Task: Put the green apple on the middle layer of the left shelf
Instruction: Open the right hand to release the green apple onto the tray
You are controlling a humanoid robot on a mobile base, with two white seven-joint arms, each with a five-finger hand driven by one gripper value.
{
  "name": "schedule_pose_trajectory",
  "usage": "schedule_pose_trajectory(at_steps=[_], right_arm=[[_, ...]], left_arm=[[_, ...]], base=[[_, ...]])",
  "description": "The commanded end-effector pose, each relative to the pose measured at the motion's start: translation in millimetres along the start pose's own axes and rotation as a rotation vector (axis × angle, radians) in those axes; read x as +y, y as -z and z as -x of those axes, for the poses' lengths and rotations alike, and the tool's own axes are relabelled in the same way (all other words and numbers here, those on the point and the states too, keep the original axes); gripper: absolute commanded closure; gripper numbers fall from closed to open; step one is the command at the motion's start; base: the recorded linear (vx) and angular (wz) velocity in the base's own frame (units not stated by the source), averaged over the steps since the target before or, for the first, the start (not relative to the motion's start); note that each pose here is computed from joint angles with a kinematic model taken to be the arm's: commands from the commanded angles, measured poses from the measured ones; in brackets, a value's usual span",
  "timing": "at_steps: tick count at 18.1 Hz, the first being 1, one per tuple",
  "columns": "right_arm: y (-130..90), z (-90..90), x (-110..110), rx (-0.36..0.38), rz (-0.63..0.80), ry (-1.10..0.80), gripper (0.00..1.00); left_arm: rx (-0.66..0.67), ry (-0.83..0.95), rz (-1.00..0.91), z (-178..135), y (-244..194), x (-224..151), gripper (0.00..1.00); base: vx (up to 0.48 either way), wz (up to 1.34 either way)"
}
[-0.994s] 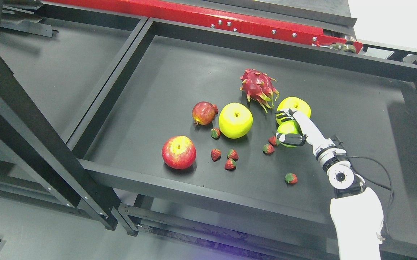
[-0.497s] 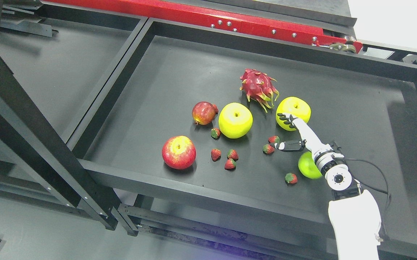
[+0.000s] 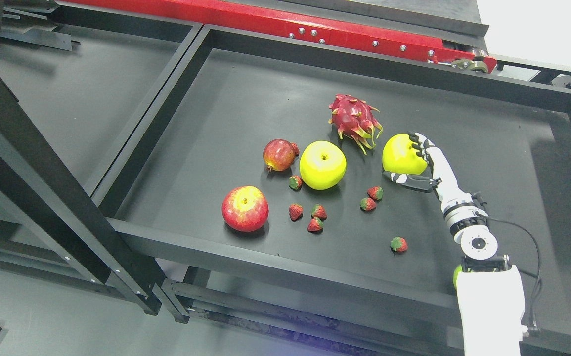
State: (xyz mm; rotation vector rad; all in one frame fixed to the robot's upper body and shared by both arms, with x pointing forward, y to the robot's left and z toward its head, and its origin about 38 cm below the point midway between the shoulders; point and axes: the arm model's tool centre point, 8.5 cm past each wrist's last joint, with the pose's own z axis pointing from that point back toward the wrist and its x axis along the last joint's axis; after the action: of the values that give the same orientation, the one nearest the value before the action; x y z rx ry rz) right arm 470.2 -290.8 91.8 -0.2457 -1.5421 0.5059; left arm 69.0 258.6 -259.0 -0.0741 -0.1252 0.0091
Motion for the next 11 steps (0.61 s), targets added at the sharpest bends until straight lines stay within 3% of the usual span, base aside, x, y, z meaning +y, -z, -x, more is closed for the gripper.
schedule_pose_trajectory(at_steps=[1,5,11], right_arm=[[-34,-2.9,-20,-0.092,0.138,0.182,0.01],[-65,-5.6,-8,-0.148,0.142,0.183,0.01],[-61,-7.0,-29,-0.148,0.217,0.374,0.01]], left_arm=[[-0.001,0.001,-0.018,0,-2,11,0.0],[-0.001,0.001,-0.018,0,-2,11,0.0],[-0.001,0.001,-0.018,0,-2,11,0.0]], base=[[0.0,0.0],[0.0,0.0],[0.0,0.0]])
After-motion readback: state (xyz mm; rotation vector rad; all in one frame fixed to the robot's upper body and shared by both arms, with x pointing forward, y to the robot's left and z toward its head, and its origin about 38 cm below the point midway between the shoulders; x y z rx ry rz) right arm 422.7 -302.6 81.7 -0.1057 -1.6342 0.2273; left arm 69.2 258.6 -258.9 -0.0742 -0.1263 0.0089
